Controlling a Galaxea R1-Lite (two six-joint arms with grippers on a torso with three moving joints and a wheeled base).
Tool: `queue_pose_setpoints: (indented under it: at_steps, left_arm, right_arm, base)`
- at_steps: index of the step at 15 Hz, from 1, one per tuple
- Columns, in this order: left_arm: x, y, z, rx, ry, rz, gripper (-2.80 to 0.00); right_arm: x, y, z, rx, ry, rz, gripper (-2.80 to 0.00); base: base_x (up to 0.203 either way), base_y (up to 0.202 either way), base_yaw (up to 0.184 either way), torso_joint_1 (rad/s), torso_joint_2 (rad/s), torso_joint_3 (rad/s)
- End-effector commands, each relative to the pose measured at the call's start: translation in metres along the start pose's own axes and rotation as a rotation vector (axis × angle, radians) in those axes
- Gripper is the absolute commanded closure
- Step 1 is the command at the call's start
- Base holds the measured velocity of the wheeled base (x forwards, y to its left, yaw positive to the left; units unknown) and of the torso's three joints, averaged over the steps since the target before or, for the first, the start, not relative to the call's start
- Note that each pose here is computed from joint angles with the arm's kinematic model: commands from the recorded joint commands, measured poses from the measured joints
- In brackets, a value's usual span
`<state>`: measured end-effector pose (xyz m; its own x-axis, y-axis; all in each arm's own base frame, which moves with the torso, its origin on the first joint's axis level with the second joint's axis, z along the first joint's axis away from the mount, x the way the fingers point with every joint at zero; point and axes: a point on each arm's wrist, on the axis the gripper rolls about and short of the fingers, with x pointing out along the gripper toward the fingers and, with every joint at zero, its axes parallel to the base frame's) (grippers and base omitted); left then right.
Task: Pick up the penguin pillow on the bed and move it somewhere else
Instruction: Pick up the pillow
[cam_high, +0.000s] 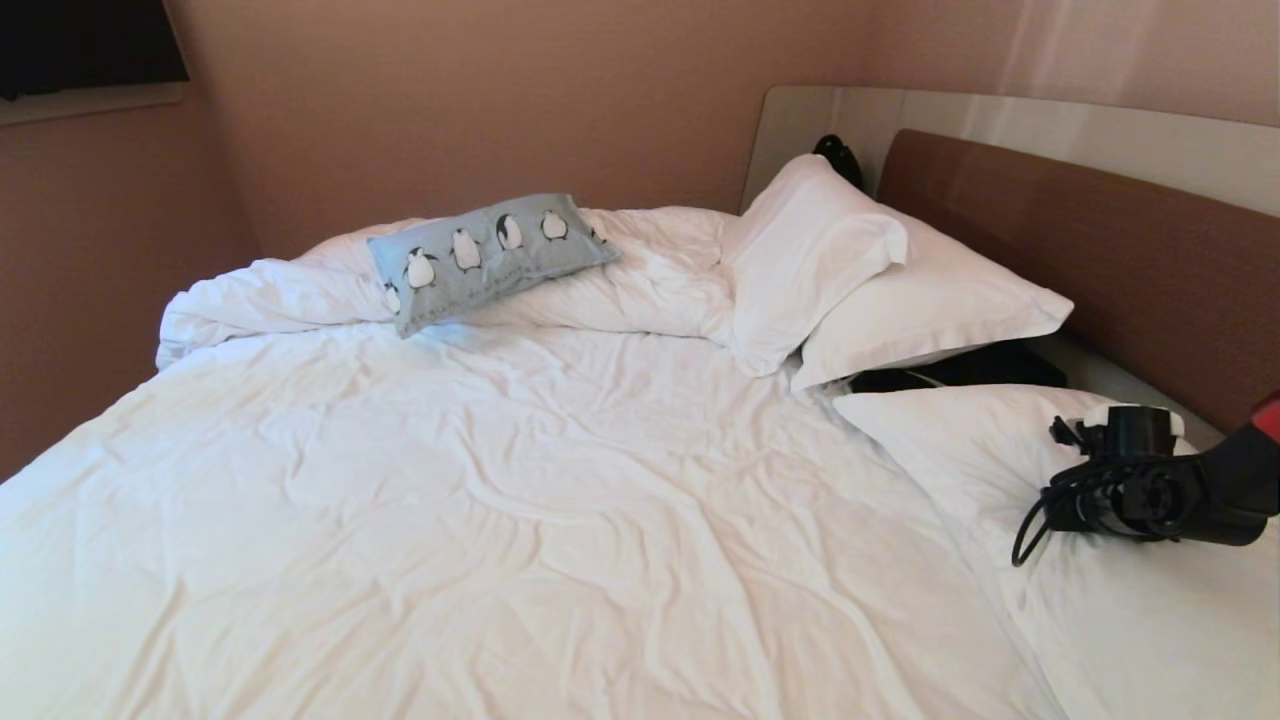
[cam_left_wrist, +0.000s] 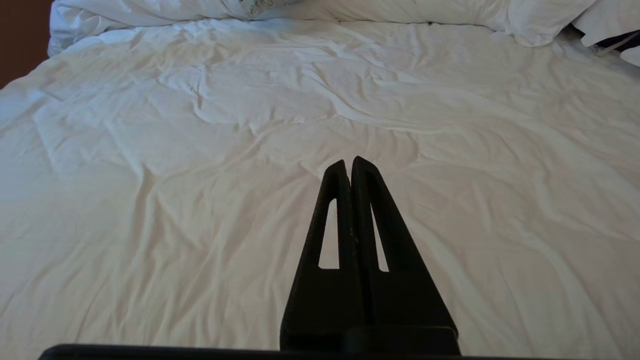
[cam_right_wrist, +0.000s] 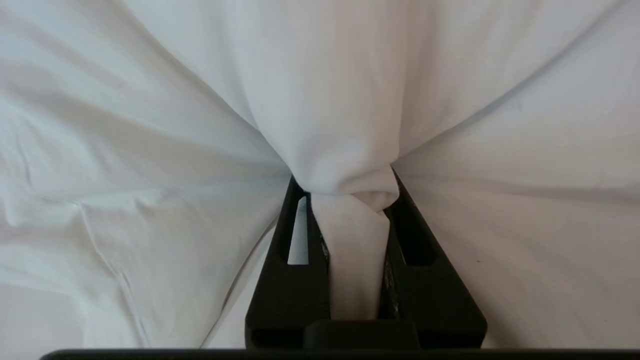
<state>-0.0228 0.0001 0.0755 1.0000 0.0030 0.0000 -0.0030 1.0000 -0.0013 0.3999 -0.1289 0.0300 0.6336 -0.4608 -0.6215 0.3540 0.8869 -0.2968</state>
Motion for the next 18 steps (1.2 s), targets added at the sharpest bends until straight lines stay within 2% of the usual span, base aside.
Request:
queue_pose_setpoints:
  at_steps: [1,4,10,13,15,18]
  left_arm:
    - [0.000,0.000,0.000,0.000,0.000,0.000,0.00]
    - [0.000,0.000,0.000,0.000,-0.002,0.000,0.00]
    - [0.000,0.000,0.000,0.000,-0.001,0.000,0.00]
    - [0.000,0.000,0.000,0.000,0.003,0.000,0.00]
    - [0.000,0.000,0.000,0.000,0.000,0.000,0.00]
    - [0.000,0.000,0.000,0.000,0.001,0.000,0.00]
  right_arm:
    - [-0.013,-0.005,0.012,0.018,-0.043,-0.005,0.00]
    - [-0.024,-0.005,0.018,0.031,-0.031,0.005,0.00]
    - [-0.090,-0.007,0.051,0.078,-0.005,0.058,0.00]
    - [-0.124,-0.014,0.069,0.165,0.008,0.163,0.00]
    - [-0.148,-0.021,0.082,0.239,0.048,0.245,0.00]
    - [-0.168,-0.028,0.093,0.298,0.129,0.291,0.00]
  base:
    - [0.000,0.000,0.000,0.000,0.00,0.000]
    - [0.000,0.000,0.000,0.000,0.00,0.000]
    - [0.000,0.000,0.000,0.000,0.00,0.000]
    - [0.000,0.000,0.000,0.000,0.00,0.000]
    - [0.000,0.000,0.000,0.000,0.00,0.000]
    - [0.000,0.000,0.000,0.000,0.00,0.000]
